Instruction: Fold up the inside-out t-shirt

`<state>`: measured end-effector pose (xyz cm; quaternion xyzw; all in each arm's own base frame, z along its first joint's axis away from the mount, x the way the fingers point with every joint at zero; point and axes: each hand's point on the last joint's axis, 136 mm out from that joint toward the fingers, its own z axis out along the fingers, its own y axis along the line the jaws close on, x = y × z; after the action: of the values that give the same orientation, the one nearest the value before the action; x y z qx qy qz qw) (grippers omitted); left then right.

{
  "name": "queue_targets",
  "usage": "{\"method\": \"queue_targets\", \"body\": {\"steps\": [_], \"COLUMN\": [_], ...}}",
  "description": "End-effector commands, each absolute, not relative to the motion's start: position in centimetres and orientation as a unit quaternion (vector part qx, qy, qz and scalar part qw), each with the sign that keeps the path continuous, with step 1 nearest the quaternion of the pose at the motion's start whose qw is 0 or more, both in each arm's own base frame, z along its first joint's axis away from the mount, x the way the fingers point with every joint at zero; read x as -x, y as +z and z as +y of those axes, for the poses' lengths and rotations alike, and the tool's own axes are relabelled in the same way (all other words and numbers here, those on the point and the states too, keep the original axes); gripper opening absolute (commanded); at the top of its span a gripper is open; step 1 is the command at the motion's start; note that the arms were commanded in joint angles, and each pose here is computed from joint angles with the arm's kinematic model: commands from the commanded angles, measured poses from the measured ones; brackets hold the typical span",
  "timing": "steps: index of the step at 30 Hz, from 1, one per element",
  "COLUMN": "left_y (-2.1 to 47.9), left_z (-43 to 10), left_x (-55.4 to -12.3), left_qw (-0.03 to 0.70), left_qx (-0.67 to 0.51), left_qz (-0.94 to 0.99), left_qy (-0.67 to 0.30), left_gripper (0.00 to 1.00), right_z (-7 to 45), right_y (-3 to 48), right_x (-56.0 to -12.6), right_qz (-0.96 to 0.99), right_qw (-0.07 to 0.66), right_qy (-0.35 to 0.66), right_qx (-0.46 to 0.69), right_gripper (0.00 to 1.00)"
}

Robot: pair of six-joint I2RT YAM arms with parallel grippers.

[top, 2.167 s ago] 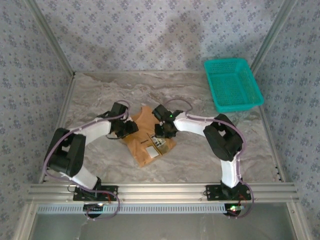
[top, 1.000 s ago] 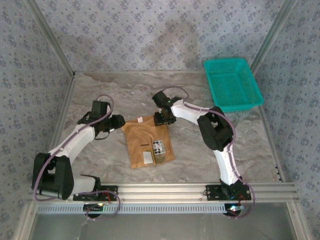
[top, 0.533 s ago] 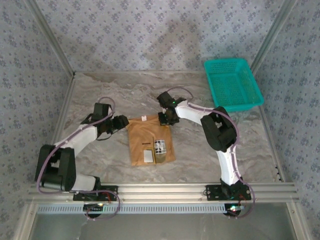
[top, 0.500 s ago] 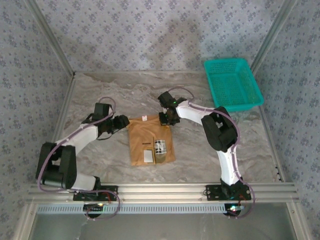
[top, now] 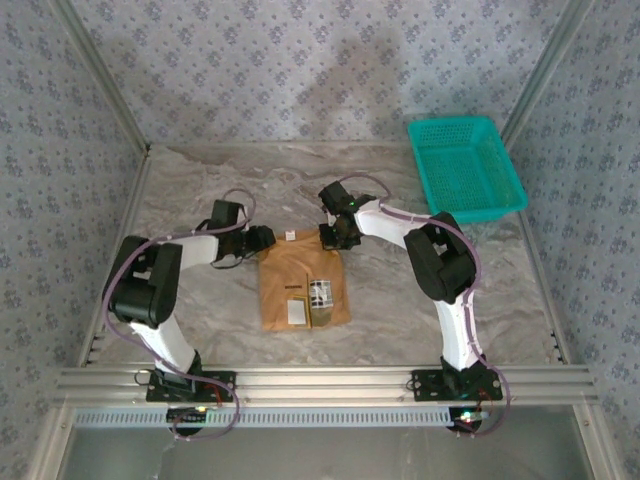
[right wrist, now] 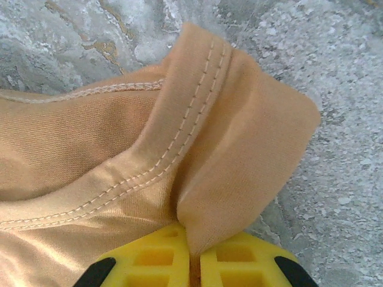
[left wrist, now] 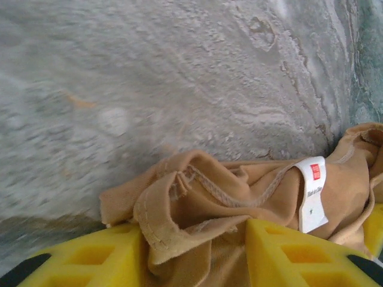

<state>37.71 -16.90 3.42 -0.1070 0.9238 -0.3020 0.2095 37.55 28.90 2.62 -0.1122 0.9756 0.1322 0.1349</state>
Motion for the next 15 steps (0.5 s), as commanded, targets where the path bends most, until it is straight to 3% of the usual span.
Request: {"method": "queue_targets", "body": {"steps": [1, 8, 9, 11, 12, 15], "left_y": [3.0, -0.3, -0.8, -1.1, -1.1, 0.6], "left_z": [-18.3, -18.6, -18.3, -18.3, -18.3, -18.4], "left_x": [-38.1, -36.4, -36.1, -35.8, -35.7, -36.3], "left_qw": [0.209, 0.164, 0.156, 0.148, 0.147, 0.162], "left_qx": [0.08, 0.059, 0.06, 0.059, 0.063, 0.072], "left_qz": [0.926, 0.958, 0.963, 0.966, 0.966, 0.961], "left_qy": [-0.304, -0.227, -0.21, -0.203, -0.203, -0.212], "left_gripper": [0.45, 0.38, 0.32, 0.07, 0.0, 0.0], "right_z": [28.9, 28.6, 28.6, 28.5, 28.5, 28.5], "right_y": [2.4, 3.5, 3.7, 4.0, 4.3, 5.1], "right_x": [-37.0, -37.7, -37.7, -37.9, -38.0, -38.4], "right_qz": [0.976, 0.973, 0.973, 0.972, 0.972, 0.97], "right_qw": [0.118, 0.126, 0.127, 0.131, 0.134, 0.143], "right_qy": [0.14, 0.154, 0.155, 0.157, 0.158, 0.158], "right_qx": [0.12, 0.113, 0.113, 0.112, 0.113, 0.115], "right_gripper": [0.09, 0.09, 0.09, 0.09, 0.09, 0.08]}}
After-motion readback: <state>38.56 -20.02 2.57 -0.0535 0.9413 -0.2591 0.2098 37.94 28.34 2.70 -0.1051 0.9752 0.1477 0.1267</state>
